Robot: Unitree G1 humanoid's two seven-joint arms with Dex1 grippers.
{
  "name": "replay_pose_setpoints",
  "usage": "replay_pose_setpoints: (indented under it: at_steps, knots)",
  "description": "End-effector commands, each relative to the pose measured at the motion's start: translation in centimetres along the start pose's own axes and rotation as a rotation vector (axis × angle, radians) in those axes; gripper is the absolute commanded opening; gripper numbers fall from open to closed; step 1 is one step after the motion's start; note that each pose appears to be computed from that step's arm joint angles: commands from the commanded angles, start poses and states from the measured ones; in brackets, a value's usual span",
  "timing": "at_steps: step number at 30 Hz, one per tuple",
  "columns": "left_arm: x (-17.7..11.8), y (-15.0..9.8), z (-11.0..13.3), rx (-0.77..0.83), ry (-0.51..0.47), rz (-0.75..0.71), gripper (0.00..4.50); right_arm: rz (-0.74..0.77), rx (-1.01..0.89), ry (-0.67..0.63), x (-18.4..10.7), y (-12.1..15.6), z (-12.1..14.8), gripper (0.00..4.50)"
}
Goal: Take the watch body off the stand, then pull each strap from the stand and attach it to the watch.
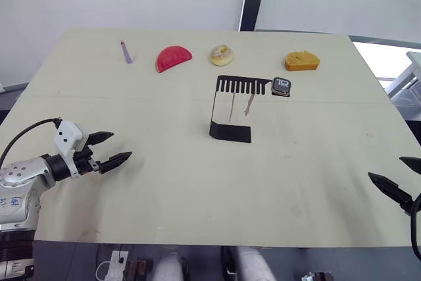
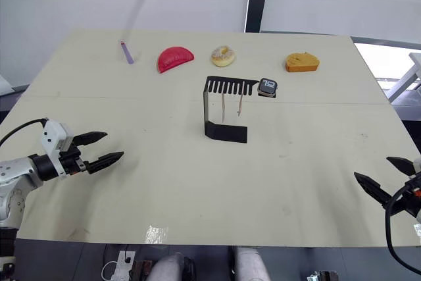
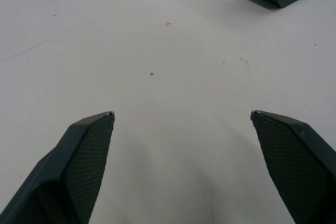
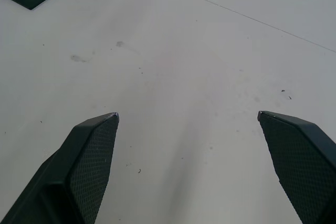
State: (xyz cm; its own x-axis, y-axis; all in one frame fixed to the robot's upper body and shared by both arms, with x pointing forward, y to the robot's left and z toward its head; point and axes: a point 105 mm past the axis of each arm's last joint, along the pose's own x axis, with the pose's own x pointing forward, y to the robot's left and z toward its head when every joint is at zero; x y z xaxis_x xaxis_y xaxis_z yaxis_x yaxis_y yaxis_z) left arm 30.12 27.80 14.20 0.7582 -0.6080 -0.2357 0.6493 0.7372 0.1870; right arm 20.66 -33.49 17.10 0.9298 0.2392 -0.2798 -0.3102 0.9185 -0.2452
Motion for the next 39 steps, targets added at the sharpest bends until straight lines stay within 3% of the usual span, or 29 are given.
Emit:
replay_pose_setpoints:
  at_steps: [1, 6, 9, 13, 18, 23, 28, 39]
  knots:
    - [0.2, -0.3, 1.3, 0.035, -0.032, -0.004, 4.5, -0.025, -0.046, -0.028, 0.2, -0.3, 0.9, 4.49]
    - [1.4, -2.2, 3.1, 0.067, -0.066, -0.078, 4.5, -0.082, -0.087, -0.054, 1.5, 0.2, 1.6, 4.49]
    - [2.5, -3.9, 5.3, 0.096, -0.11, -0.177, 4.5, -0.14, -0.105, -0.108, 2.1, 1.2, 3.4, 4.49]
    - [4.0, -6.2, 7.2, 0.127, -0.127, -0.324, 4.5, -0.137, -0.057, -0.205, 3.3, 4.8, 5.9, 4.49]
    - [5.7, -8.3, 11.9, 0.163, -0.24, -0.504, 4.5, -0.121, -0.002, -0.307, 4.9, 9.9, 9.5, 4.49]
    - [6.8, -8.7, 14.9, 0.2, -0.306, -0.577, 4.5, -0.081, 0.014, -0.399, 6.5, 13.0, 13.3, 4.49]
    - [7.8, -8.4, 16.9, 0.244, -0.358, -0.62, 4.5, -0.14, 0.103, -0.455, 7.6, 14.2, 16.4, 4.49]
    - [8.7, -8.8, 17.8, 0.288, -0.4, -0.637, 4.5, -0.155, 0.245, -0.436, 9.4, 15.0, 18.7, 4.49]
